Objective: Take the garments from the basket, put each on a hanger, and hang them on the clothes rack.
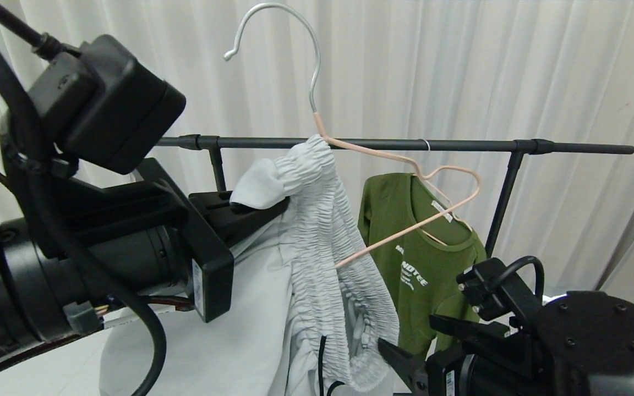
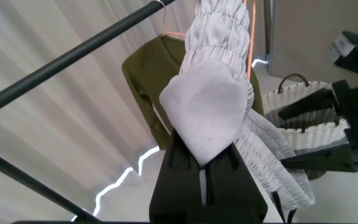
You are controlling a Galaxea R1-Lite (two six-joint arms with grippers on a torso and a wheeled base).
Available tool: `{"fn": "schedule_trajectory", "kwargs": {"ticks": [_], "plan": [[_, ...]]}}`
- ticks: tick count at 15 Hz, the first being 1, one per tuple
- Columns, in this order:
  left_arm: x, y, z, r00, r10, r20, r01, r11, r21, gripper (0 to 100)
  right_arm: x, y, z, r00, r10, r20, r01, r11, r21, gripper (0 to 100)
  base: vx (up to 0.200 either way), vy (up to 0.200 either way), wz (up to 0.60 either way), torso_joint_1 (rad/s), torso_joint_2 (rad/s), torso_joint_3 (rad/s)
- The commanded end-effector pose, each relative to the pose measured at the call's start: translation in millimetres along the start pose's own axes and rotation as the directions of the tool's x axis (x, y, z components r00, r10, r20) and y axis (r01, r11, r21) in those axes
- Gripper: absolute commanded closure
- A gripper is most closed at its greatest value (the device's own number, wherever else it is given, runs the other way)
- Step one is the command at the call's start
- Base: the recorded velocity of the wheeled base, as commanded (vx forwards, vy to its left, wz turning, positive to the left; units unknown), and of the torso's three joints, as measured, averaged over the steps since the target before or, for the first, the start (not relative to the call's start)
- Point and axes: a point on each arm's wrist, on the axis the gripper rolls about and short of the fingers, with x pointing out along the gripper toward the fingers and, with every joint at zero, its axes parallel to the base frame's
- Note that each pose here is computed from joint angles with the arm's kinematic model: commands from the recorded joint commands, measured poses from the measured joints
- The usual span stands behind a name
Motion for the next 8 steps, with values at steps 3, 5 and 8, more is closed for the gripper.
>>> {"fn": "schedule_trajectory", "kwargs": {"ticks": [3, 5, 8], "plan": [[-1, 0.4, 1, 1.0, 0.002, 0.005, -0.002, 1.0, 0.0, 100, 2, -0.7, -0.3, 1.0, -0.007, -0.001, 0.007, 1.0, -0.001, 100, 0.0, 0.0, 0.0, 0.0, 0.0, 0.0], [0, 0.1, 0, 1.0, -0.001, 0.002, 0.001, 1.0, 0.0, 100, 1, -3.6, 0.9, 1.0, -0.018, 0.003, 0.018, 1.0, 0.004, 100, 0.0, 0.0, 0.0, 0.0, 0.0, 0.0], [0, -2.7, -9, 1.0, -0.01, -0.027, 0.01, 1.0, 0.004, 100, 6, -30.7, 15.1, 0.991, -0.124, 0.045, 0.123, 0.992, 0.017, 100, 0.0, 0.0, 0.0, 0.0, 0.0, 0.0]]}}
